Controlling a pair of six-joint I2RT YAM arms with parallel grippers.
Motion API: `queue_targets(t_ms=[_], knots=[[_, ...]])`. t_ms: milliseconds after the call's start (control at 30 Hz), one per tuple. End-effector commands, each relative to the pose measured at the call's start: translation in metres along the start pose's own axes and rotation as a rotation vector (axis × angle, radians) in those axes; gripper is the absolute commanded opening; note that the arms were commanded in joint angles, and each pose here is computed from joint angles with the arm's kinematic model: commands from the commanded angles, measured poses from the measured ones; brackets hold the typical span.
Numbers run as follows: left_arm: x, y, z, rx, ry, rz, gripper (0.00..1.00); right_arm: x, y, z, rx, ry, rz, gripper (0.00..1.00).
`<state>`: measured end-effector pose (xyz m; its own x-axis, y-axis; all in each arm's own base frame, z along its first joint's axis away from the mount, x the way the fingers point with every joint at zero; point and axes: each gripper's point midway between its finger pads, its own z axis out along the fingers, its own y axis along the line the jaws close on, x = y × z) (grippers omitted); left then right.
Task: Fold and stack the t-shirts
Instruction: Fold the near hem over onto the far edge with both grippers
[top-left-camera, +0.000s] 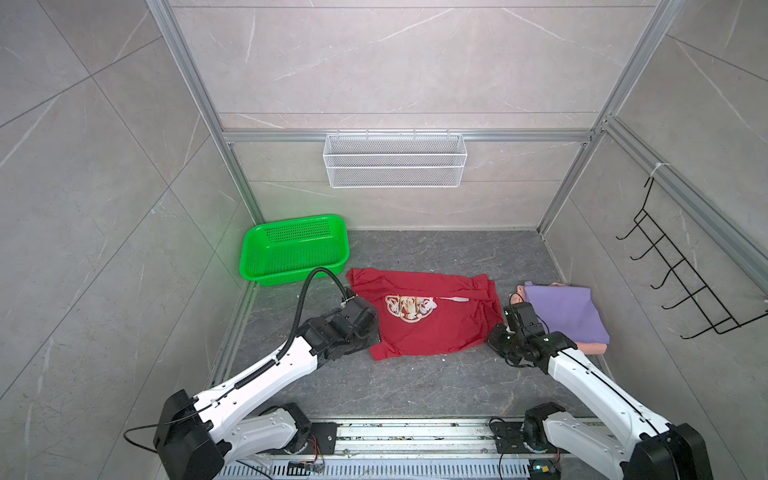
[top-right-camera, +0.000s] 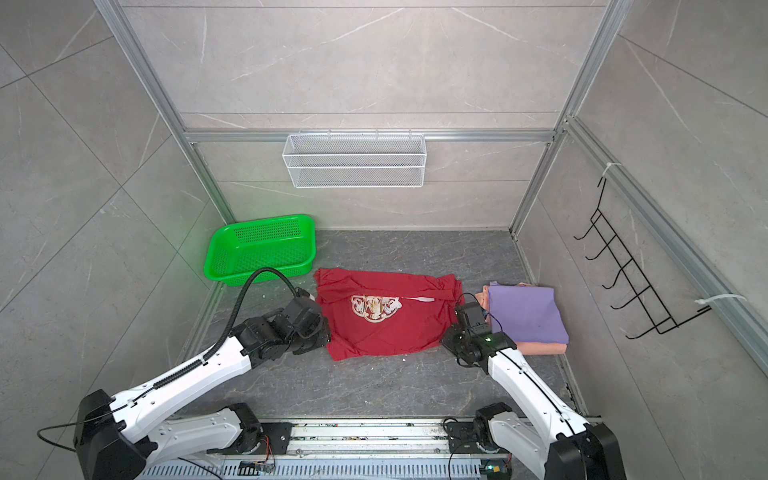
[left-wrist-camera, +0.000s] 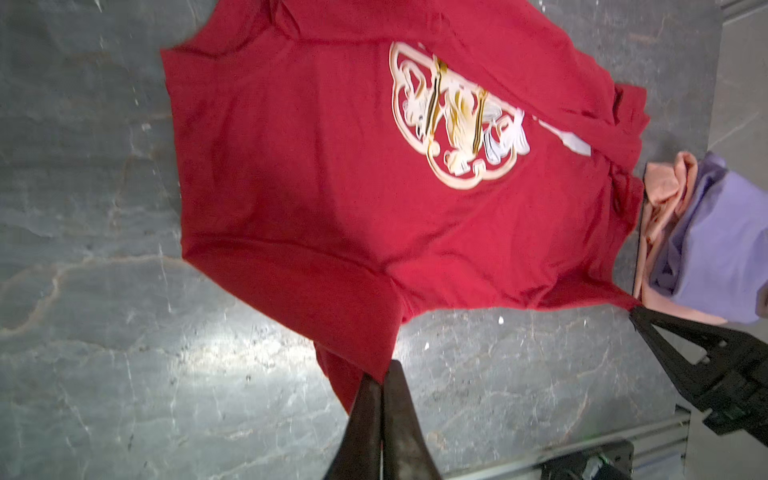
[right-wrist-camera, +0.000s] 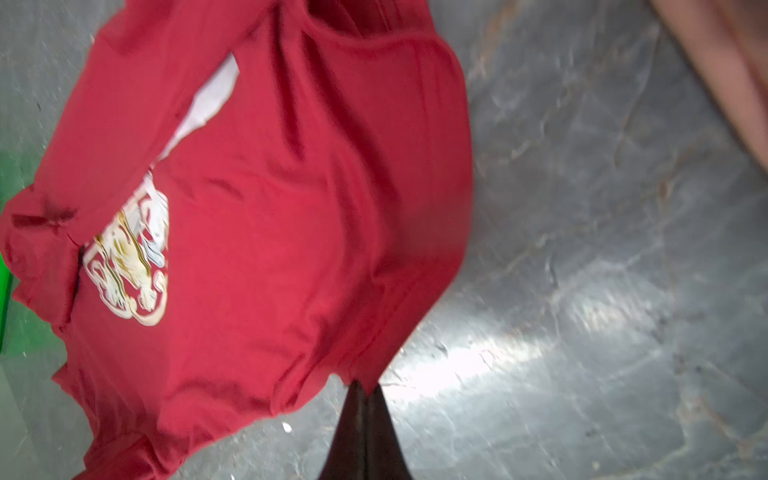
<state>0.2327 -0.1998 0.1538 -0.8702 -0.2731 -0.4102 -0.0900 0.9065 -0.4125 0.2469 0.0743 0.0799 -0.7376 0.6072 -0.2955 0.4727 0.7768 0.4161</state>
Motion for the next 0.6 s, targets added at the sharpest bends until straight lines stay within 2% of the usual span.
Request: queue_targets(t_ms=[0,300,567], knots=[[-0.044,-0.029,-0.003,0.086,-0.091,0.104,0.00,-0.033,0.023,-0.008,-0.018,-0.108,-0.033,0.00],[-0.110,-0.038,0.012,0.122,-0.160,0.094,0.00,-0.061,0.020,0.003,0.036,-0.145,-0.015,0.00],[-0.142,-0.032,0.054,0.112,-0.134,0.074,0.00,-0.085,0.025,0.037,0.038,-0.111,-0.006,0.00]])
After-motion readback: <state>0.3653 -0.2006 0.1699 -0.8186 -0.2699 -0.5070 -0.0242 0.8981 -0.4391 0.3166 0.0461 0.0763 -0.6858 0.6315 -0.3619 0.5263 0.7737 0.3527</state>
